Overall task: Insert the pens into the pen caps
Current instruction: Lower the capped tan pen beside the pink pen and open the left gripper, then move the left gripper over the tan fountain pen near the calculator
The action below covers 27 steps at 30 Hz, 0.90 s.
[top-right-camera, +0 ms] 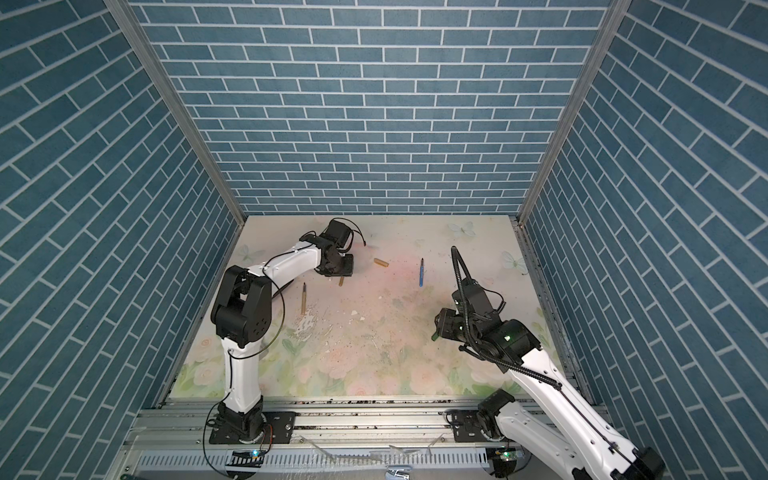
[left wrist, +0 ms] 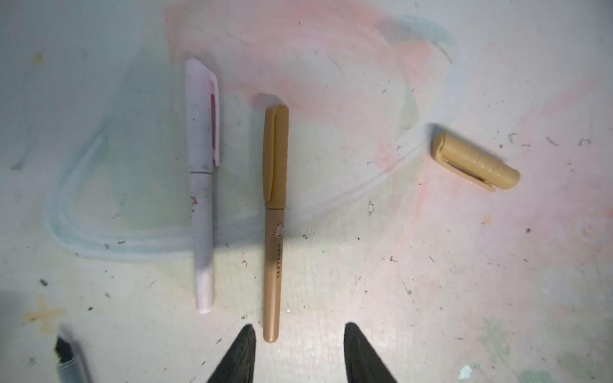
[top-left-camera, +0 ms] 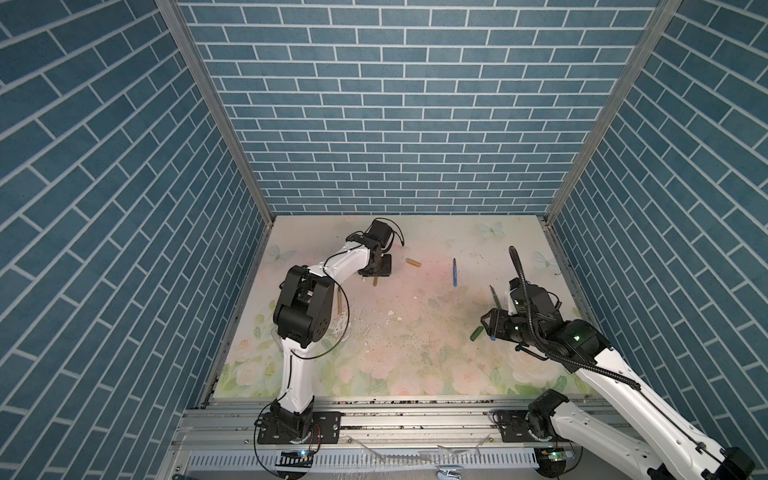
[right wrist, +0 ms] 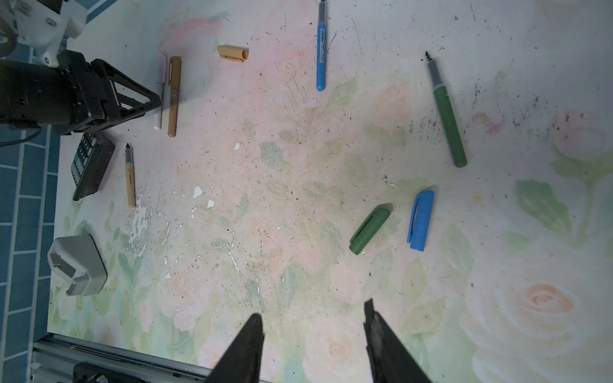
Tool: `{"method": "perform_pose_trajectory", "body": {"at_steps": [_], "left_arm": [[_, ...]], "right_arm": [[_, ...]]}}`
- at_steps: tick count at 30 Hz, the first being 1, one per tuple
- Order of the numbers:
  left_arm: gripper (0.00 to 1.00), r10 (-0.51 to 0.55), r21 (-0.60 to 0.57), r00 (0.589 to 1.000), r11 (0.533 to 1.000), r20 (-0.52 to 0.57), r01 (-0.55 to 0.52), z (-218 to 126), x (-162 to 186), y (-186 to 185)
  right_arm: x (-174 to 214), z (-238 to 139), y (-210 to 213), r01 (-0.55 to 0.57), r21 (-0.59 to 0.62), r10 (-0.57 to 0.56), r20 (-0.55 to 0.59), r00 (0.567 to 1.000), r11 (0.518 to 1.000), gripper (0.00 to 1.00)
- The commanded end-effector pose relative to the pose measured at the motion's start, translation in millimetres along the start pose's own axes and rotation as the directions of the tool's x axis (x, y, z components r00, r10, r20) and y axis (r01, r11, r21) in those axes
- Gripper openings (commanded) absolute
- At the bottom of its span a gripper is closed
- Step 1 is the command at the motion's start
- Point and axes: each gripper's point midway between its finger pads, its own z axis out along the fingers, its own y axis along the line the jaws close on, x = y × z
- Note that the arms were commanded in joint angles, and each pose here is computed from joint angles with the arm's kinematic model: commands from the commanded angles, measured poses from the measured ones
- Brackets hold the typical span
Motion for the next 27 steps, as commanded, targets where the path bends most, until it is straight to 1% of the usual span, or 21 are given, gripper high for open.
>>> {"method": "perform_pose_trajectory", "body": {"at_steps": [1,4,6,8,10,13,15,18,22,27], "left_arm": [[0.46,0.045,-0.037,0.999,0.998,-0.004,-0.046,-8.5,-1.1,-1.8],[0.44,0.041,-0.032,0.999,0.999,-0.006,-0.041,-8.9,-1.2,-2.1],[0.43,0.045,-0.011,0.999,0.999,0.027,-0.045,-18.0,-6.0,-5.1],[0.42,0.043,0.017,0.996,0.999,0.082,-0.044,-37.4,-13.1,-8.1],[0.43,0.044,0.049,0.988,0.997,0.147,-0.052,-64.1,-20.3,-11.3],[0.44,0.034,0.052,0.973,0.998,0.226,-0.047,-100.1,-20.8,-3.7],[0.45,0.013,0.044,0.967,0.999,0.256,-0.025,-115.6,-12.5,6.5],[0.45,-0.033,0.039,0.961,0.999,0.273,0.024,-128.9,9.8,26.7],[0.45,-0.120,0.018,0.956,0.993,0.270,0.119,-135.0,40.3,65.4],[0.45,-0.271,0.018,0.929,0.961,0.252,0.275,-135.8,69.9,112.6]], "right_arm": [[2.7,2.6,0.6,-0.043,-0.012,0.043,-0.009,0.999,0.999,0.51],[1.6,2.1,2.3,-0.044,-0.020,0.044,-0.006,0.999,0.999,0.51],[1.1,0.4,3.5,-0.041,-0.027,0.041,-0.003,0.999,0.999,0.51],[0.8,-1.2,2.6,-0.036,-0.025,0.036,0.003,0.999,0.999,0.51],[0.4,-1.8,0.3,-0.035,-0.013,0.035,0.007,0.999,0.999,0.51],[-0.4,-0.3,-1.5,-0.035,-0.003,0.035,0.012,0.999,0.999,0.50],[-1.4,0.5,-2.0,-0.035,0.004,0.035,0.013,0.999,0.999,0.49],[-3.7,0.8,-1.3,-0.014,0.012,0.013,0.013,1.000,1.000,0.46],[-10.3,-2.3,-5.1,0.014,0.040,-0.015,0.045,0.999,0.999,0.39],[-17.1,-9.6,-15.7,0.010,0.092,-0.019,0.095,0.995,0.996,0.33]]}}
